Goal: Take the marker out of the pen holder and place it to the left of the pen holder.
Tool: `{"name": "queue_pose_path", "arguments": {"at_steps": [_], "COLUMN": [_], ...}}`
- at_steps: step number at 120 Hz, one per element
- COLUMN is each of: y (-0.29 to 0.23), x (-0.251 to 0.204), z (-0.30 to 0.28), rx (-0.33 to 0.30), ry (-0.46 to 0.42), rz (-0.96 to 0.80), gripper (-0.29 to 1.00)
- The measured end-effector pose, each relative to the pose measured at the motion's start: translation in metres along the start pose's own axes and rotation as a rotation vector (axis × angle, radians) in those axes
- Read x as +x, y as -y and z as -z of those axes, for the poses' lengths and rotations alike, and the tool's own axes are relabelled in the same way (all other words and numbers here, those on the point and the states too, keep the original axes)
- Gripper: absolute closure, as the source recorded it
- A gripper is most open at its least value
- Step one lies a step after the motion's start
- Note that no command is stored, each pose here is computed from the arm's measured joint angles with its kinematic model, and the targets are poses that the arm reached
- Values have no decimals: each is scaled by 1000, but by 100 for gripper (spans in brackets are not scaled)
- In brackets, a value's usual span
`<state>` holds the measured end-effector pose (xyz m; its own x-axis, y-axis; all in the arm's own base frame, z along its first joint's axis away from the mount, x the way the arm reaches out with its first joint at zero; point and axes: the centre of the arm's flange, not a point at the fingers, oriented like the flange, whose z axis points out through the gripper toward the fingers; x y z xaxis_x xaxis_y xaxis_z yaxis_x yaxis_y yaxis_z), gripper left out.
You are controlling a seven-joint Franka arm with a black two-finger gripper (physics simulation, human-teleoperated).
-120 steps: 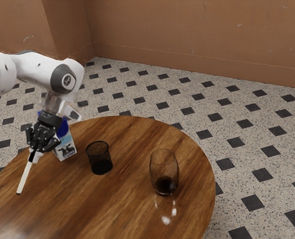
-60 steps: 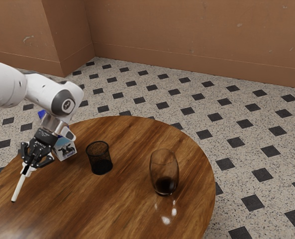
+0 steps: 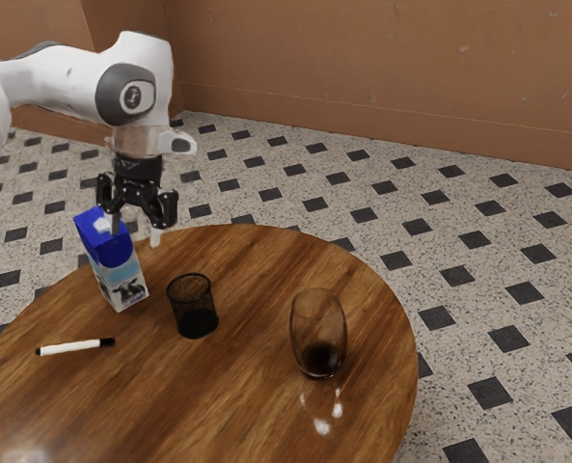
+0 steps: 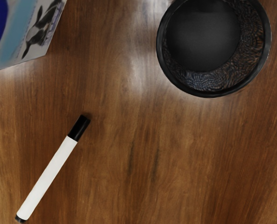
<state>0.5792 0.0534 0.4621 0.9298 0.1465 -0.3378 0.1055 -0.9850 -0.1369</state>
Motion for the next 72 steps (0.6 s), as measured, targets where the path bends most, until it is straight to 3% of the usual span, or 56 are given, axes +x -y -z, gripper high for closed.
{"name": "queue_pose_path", "arguments": {"at_steps": [13, 28, 72], "y": [-28, -26, -26], "x": [-22, -39, -38], "z": [54, 108, 114], "rx": [-36, -67, -79], "ry": [-150, -272, -277], "rz": [-49, -38, -16], "gripper": [6, 4, 1]}}
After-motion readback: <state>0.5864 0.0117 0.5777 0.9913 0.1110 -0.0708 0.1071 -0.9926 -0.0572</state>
